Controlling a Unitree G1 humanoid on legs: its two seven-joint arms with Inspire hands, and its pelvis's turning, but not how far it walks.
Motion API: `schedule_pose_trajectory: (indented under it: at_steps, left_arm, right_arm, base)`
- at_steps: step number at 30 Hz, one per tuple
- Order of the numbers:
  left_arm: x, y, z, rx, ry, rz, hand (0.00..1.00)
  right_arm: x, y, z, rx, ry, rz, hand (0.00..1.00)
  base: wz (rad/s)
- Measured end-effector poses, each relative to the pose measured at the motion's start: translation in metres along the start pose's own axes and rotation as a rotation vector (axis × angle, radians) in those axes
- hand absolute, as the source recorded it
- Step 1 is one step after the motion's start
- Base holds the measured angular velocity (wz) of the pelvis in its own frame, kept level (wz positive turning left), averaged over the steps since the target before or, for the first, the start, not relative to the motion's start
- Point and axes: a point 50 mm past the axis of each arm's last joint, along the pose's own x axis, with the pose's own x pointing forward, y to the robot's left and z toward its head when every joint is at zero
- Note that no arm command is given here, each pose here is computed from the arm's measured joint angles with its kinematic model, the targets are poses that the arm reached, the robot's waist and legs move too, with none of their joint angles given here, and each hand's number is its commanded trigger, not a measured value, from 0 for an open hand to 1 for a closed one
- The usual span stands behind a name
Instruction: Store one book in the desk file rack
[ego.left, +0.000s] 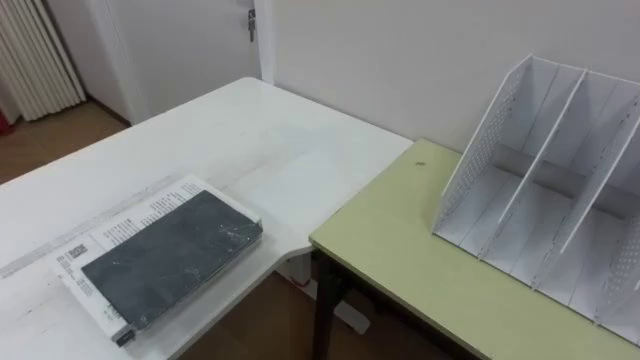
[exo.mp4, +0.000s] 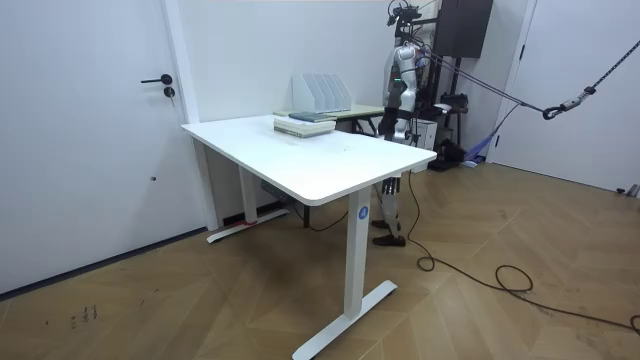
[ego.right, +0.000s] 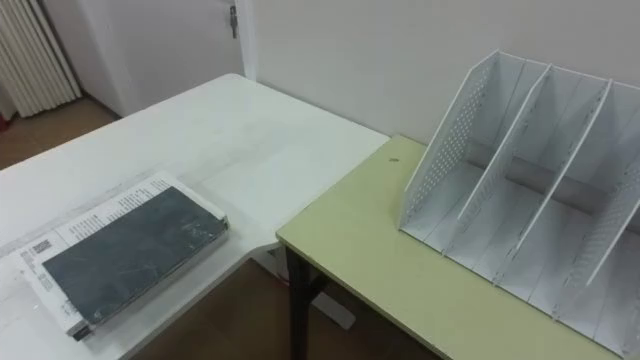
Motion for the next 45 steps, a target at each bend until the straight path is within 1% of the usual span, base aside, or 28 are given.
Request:
schedule_pose_trajectory:
  at_steps: [12, 24, 31, 32, 35, 37, 38, 40, 44, 45]
  left_arm:
    - [0.001, 0.001, 0.014, 0.089, -0.034, 0.001, 0.0]
    - [0.001, 0.0, 0.016, 0.091, -0.038, -0.003, 0.0]
    - [0.001, 0.0, 0.019, 0.182, -0.04, -0.009, 0.0]
    - [0.001, 0.0, 0.019, 0.197, -0.041, -0.008, 0.0]
    - [0.001, -0.001, 0.026, 0.298, -0.063, 0.002, 0.0]
    - [0.0, -0.001, 0.041, 0.402, -0.113, 0.023, 0.0]
    - [-0.001, -0.001, 0.047, 0.422, -0.131, 0.031, 0.0]
    - [-0.004, 0.001, 0.068, 0.517, -0.202, 0.068, 0.0]
    - [-0.009, -0.002, 0.088, 0.617, -0.28, 0.109, 0.0]
    - [-0.01, -0.004, 0.091, 0.677, -0.294, 0.116, 0.0]
  right_arm:
    - [0.0, -0.001, -0.002, -0.006, -0.012, -0.027, 0.0]
    - [0.0, 0.001, -0.01, 0.037, -0.019, -0.031, 0.0]
    - [0.0, 0.001, -0.011, 0.035, -0.014, -0.029, 0.0]
    - [0.0, 0.001, -0.011, 0.034, -0.013, -0.029, 0.0]
    - [0.0, 0.001, -0.008, 0.021, -0.02, -0.028, 0.0]
    - [0.0, 0.001, -0.007, 0.012, -0.024, -0.026, 0.0]
    - [0.0, 0.001, -0.007, 0.009, -0.025, -0.025, 0.0]
    - [0.0, 0.001, -0.004, -0.002, -0.032, -0.021, 0.0]
    - [0.0, 0.001, -0.004, -0.026, -0.03, -0.02, 0.0]
    - [0.0, 0.001, -0.003, -0.041, -0.032, -0.02, 0.0]
  base:
    - [0.0]
    - [0.0]
    - [0.0]
    - [-0.03]
    - [-0.06]
    - [0.0]
    - [0.0]
    - [0.0]
    - [-0.02]
    - [0.0]
